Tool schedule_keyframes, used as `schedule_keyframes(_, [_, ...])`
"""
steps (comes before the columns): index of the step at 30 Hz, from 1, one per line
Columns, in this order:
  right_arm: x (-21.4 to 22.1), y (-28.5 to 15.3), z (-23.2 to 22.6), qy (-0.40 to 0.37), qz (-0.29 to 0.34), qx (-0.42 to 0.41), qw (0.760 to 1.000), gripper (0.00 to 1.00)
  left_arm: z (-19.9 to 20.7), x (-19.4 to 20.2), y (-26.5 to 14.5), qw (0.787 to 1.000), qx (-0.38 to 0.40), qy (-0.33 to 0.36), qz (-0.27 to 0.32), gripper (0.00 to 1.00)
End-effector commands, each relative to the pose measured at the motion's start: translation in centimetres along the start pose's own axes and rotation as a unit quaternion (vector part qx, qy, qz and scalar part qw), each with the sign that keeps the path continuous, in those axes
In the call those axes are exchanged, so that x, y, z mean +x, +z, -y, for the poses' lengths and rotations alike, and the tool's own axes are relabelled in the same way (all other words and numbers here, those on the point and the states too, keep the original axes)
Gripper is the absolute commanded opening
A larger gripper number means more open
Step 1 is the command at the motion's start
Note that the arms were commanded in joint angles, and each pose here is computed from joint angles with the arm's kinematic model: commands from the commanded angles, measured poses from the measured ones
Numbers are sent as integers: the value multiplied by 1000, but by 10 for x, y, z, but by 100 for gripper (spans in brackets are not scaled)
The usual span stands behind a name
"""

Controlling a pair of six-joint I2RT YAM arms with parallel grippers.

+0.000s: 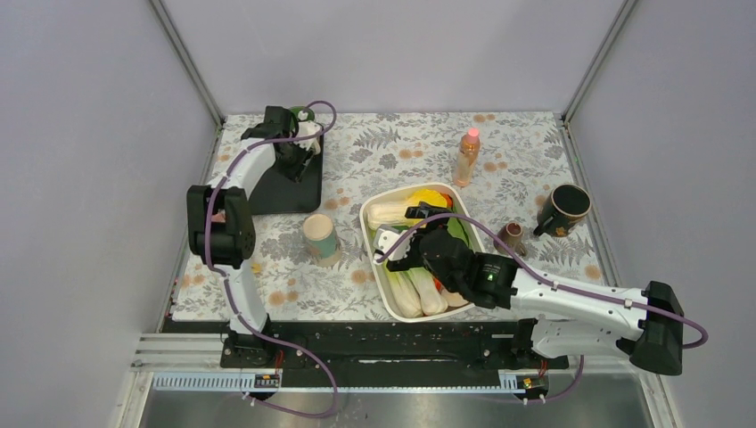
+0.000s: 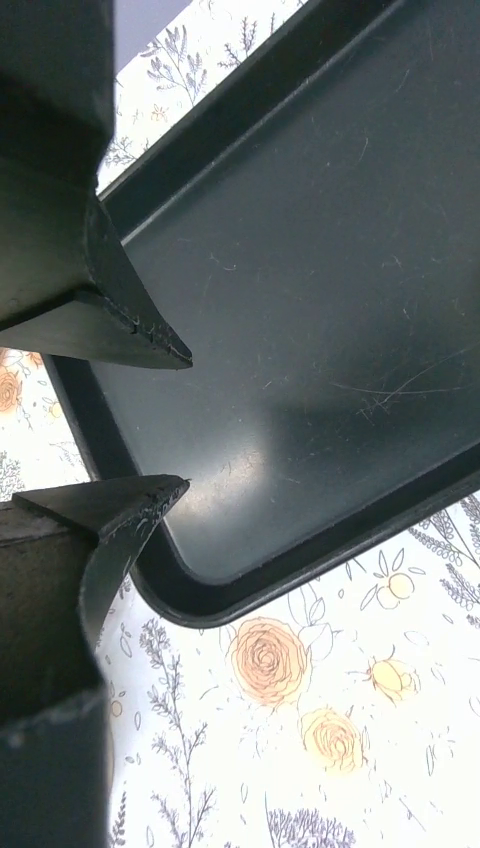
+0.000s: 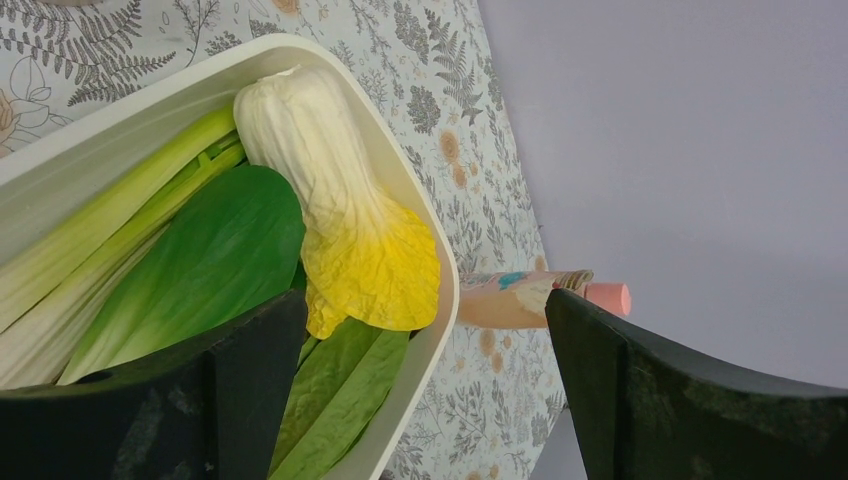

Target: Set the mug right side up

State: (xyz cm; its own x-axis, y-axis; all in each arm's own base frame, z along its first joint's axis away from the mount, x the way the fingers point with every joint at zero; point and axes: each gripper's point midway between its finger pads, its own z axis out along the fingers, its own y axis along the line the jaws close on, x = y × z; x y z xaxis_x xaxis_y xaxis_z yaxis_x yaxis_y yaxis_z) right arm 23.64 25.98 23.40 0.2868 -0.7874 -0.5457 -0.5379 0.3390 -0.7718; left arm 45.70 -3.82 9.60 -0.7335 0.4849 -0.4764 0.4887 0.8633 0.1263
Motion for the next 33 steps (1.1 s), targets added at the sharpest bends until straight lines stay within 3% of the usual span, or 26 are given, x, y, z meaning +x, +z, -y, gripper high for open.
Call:
schedule_keyframes(1, [-7,-5,-2,22,19,-2,1000,99,-10,16,21,999,-21,6,-31,47])
schedule_keyframes(12, [0,-16,-4,27,20,-1,999,99,4,63,46,996,-10,-8,-94,45])
schedule_keyframes(23, [6,-19,-1,29,15,8,999,99,35,102,34,993,33,-4,-115,44])
schedule_keyframes(28, [6,-19,-4,31,14,4,999,99,28,72,13,997,28,-9,-74,46])
schedule_keyframes(33, [9,-20,-8,36,10,-4,999,99,32,32,-32,999,46,13,8,64])
